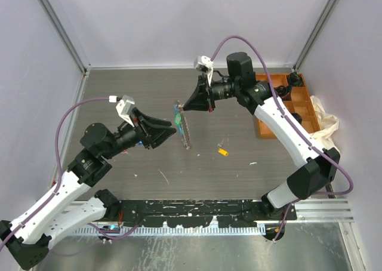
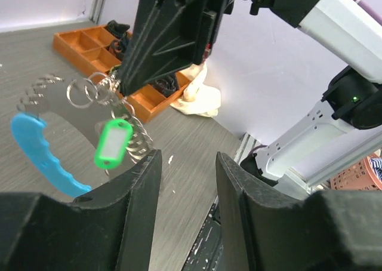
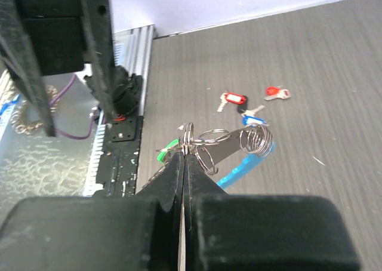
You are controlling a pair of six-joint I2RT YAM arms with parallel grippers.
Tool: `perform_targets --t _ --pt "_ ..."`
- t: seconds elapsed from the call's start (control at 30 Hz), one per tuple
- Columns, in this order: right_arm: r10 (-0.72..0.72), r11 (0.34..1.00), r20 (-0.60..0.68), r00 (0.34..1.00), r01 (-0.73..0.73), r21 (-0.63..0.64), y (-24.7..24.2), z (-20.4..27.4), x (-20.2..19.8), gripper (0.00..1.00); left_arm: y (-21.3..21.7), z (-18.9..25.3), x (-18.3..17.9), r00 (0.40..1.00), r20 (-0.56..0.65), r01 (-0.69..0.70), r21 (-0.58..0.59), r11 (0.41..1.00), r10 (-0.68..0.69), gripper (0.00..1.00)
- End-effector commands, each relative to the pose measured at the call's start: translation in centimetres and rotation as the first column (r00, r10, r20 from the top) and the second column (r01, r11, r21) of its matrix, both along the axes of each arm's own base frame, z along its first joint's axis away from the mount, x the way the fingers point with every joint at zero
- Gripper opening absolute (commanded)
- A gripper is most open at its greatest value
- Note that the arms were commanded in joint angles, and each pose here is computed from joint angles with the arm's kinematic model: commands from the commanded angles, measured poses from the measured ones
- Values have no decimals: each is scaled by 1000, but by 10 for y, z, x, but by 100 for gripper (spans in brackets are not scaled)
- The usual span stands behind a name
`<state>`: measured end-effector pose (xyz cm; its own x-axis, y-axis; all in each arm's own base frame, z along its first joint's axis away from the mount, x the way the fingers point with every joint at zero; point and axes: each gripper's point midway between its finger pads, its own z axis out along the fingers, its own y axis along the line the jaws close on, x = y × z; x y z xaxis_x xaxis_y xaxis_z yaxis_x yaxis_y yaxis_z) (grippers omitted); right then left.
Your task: Remove the keys from the keyring
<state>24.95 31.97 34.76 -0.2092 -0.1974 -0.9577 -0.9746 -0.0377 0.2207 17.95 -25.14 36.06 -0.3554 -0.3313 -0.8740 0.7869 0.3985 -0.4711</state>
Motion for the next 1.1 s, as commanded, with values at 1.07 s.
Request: perform_targets --t 1.07 --pt "-340 868 306 889 171 465 -31 49 -17 1 -3 34 32 956 121 285 -178 942 -267 24"
